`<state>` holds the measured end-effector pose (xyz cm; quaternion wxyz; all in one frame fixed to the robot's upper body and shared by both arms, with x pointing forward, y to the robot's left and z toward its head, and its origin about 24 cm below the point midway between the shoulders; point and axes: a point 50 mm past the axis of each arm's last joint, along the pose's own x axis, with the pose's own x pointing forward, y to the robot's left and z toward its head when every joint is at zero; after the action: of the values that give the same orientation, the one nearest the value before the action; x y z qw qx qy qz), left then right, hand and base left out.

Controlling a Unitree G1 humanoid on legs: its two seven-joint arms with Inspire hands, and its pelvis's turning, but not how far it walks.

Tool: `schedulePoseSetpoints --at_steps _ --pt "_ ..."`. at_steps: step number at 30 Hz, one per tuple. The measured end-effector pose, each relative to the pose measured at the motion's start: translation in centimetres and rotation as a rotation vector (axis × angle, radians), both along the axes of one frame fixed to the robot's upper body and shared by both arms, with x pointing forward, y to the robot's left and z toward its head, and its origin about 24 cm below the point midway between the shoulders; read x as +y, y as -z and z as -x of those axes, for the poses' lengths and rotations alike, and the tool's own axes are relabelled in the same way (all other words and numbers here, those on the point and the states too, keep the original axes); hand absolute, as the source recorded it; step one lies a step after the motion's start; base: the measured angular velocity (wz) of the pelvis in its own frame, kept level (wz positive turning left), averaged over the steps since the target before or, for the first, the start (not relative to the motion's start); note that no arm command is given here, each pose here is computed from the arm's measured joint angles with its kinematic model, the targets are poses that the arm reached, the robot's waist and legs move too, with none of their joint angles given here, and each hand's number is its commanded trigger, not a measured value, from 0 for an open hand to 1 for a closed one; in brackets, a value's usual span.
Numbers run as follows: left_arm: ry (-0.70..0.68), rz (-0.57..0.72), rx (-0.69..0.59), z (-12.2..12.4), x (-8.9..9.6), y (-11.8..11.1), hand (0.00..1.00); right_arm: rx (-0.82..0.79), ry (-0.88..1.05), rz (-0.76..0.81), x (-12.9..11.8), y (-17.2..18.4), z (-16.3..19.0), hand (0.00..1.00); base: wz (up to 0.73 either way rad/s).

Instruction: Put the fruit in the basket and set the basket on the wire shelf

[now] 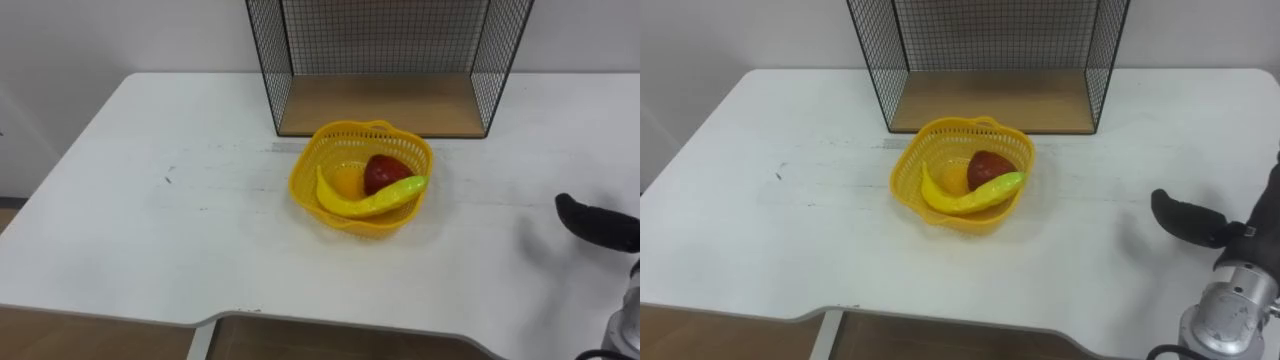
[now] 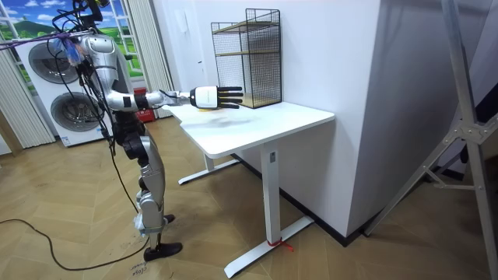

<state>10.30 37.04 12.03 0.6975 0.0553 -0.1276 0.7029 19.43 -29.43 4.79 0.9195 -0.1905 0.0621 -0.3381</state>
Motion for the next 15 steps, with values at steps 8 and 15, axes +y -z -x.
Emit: schedulePoseSetpoints --at_steps 8,15 --pt "0.407 0.095 0.068 -4.4 -3.5 2.3 0.00 -0.015 -0.159 -0.026 2.1 -0.3 -1.7 0.00 -0.06" --pt "0.744 0.254 0.146 -7.7 -7.4 6.3 0.00 -0.008 -0.285 -0.073 4.1 0.2 -2.8 0.00 -0.01"
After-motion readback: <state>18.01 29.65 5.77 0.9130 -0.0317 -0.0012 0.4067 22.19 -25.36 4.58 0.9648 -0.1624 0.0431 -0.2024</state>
